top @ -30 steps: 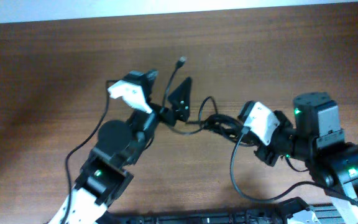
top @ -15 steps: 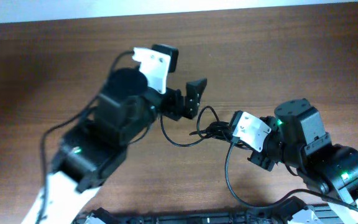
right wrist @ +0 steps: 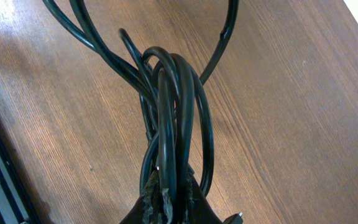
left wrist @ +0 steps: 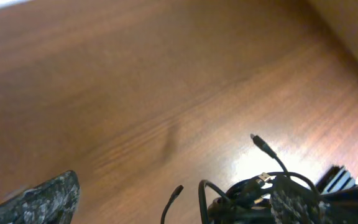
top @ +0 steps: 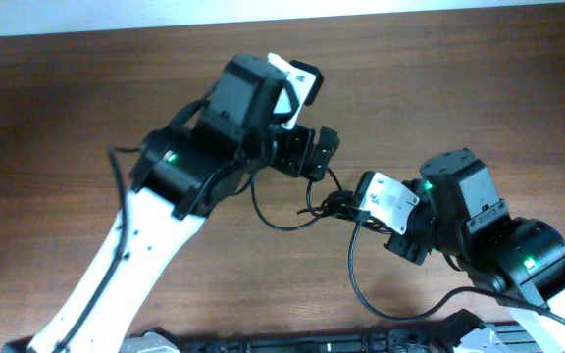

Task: Untangle cables

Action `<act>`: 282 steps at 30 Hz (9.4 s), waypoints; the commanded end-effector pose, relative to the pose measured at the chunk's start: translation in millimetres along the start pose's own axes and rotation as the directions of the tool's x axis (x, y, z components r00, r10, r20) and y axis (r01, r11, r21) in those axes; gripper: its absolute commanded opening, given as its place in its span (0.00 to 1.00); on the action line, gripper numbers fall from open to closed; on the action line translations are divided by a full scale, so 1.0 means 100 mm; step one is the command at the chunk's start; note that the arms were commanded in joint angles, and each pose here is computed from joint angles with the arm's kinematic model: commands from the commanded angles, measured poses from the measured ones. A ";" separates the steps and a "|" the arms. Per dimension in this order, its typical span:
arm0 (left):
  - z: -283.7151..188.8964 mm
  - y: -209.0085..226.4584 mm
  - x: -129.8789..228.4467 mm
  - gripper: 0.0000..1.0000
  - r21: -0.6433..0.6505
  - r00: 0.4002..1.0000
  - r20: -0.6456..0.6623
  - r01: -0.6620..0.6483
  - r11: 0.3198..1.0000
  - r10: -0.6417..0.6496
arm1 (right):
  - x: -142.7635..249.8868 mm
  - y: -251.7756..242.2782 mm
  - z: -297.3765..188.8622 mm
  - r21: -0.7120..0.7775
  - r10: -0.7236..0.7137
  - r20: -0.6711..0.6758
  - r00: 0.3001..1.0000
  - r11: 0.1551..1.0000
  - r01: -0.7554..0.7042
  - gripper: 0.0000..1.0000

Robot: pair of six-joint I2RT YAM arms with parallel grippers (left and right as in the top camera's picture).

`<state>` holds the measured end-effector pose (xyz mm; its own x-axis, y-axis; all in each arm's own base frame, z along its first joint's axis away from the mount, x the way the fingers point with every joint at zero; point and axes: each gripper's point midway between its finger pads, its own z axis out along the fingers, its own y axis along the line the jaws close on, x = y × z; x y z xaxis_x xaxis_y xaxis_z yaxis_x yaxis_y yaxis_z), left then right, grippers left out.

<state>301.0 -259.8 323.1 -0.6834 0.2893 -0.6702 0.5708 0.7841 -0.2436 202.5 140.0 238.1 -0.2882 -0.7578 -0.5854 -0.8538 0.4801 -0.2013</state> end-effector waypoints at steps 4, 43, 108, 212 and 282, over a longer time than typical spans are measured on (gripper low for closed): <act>0.21 -0.04 0.07 0.99 0.049 0.998 -0.068 -0.012 0.999 0.016 | -0.10 0.02 -0.05 0.009 -0.022 0.027 0.999 1.000 0.022 0.04; 0.57 -0.14 0.74 0.75 0.112 0.917 -0.354 -0.155 0.982 0.185 | -0.12 -0.03 -0.05 0.031 -0.025 0.035 0.999 0.999 0.024 0.04; -0.63 0.84 -0.46 0.00 -0.316 0.749 0.421 0.651 0.690 -0.513 | -0.11 -0.02 -0.05 0.028 -0.005 0.032 0.999 1.000 0.005 0.04; -0.52 0.81 -0.33 0.90 -0.084 0.607 0.171 0.794 0.603 -0.776 | -0.96 -0.33 -0.20 -0.031 0.331 0.394 0.857 0.937 -0.348 0.04; -0.66 1.53 -0.07 0.99 -0.232 0.577 0.215 0.814 0.533 -0.788 | -0.75 -0.53 -0.17 0.087 0.418 0.349 0.839 0.877 -0.473 0.04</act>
<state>364.1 -101.2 332.4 -0.6910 -0.6574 -0.3007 -0.4522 0.7176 -0.5296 254.0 177.0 298.8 -0.4748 -0.2717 -0.8371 -0.6273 0.7716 0.1053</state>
